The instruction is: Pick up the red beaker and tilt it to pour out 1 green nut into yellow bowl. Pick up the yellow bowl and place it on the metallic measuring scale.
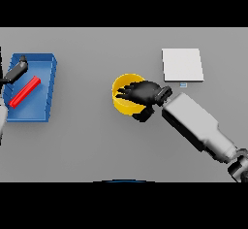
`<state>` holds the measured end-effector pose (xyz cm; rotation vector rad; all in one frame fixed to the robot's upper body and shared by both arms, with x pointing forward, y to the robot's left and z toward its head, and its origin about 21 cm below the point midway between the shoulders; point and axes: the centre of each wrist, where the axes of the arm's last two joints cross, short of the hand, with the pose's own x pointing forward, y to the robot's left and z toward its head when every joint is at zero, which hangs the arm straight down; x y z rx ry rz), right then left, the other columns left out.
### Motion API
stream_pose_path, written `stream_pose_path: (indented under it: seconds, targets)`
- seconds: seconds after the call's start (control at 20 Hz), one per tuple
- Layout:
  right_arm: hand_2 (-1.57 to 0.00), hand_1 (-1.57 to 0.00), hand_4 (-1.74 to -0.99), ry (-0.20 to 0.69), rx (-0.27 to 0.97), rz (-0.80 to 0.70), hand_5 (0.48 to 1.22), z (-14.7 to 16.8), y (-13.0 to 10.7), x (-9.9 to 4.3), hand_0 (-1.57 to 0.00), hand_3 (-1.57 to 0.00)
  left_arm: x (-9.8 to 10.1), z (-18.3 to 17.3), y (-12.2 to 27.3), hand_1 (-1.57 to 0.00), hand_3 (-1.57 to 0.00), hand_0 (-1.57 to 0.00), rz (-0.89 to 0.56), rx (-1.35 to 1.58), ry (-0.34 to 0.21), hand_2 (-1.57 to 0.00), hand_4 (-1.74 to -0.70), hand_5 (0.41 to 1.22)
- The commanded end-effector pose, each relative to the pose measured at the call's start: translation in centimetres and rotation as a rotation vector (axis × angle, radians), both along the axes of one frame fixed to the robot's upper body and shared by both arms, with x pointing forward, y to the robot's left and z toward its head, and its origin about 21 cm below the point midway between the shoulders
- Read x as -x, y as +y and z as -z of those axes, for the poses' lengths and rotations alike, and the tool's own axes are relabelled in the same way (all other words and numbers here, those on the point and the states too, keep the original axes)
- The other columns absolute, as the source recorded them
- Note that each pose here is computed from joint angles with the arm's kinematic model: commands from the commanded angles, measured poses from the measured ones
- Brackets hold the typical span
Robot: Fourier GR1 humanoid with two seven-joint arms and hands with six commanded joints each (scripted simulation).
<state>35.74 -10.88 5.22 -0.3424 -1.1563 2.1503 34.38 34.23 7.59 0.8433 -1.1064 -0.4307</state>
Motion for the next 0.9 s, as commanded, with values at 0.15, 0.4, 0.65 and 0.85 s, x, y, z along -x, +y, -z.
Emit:
stream_pose_path:
  seconds: [0.15, 0.4, 0.65, 0.85]
  targets:
    - [-0.07, -0.04, -1.302, 0.042, 0.02, 0.056, 0.805, 0.5, 0.0, -0.2, -0.03, -0.14, 0.0, 0.0, 0.0, 0.0, 0.0, 0.0, -0.003, -0.007, -0.008, 0.0, -0.75, 0.701]
    - [-0.96, -0.98, -1.514, 0.064, 0.01, 0.018, 1.064, 0.4, -0.4, 0.2, -0.99, -0.55, 0.1, 0.0, 0.0, 0.0, 0.0, 0.0, -0.003, -0.01, -0.003, 0.0, -0.76, 0.703]
    - [-1.23, -1.38, -1.666, 0.089, 0.021, 0.019, 1.17, 0.1, -0.5, 0.0, -1.38, -1.21, 0.0, -0.2, 0.0, 0.0, 0.0, 0.0, 0.003, -0.015, -0.006, 0.0, -0.75, 0.692]
    - [-1.29, -1.49, -1.71, 0.093, 0.005, 0.023, 1.2, 0.0, -0.7, 0.0, -1.49, -1.39, 0.0, 0.1, 0.0, 0.0, 0.0, 0.0, 0.007, -0.024, -0.004, 0.0, -0.74, 0.688]
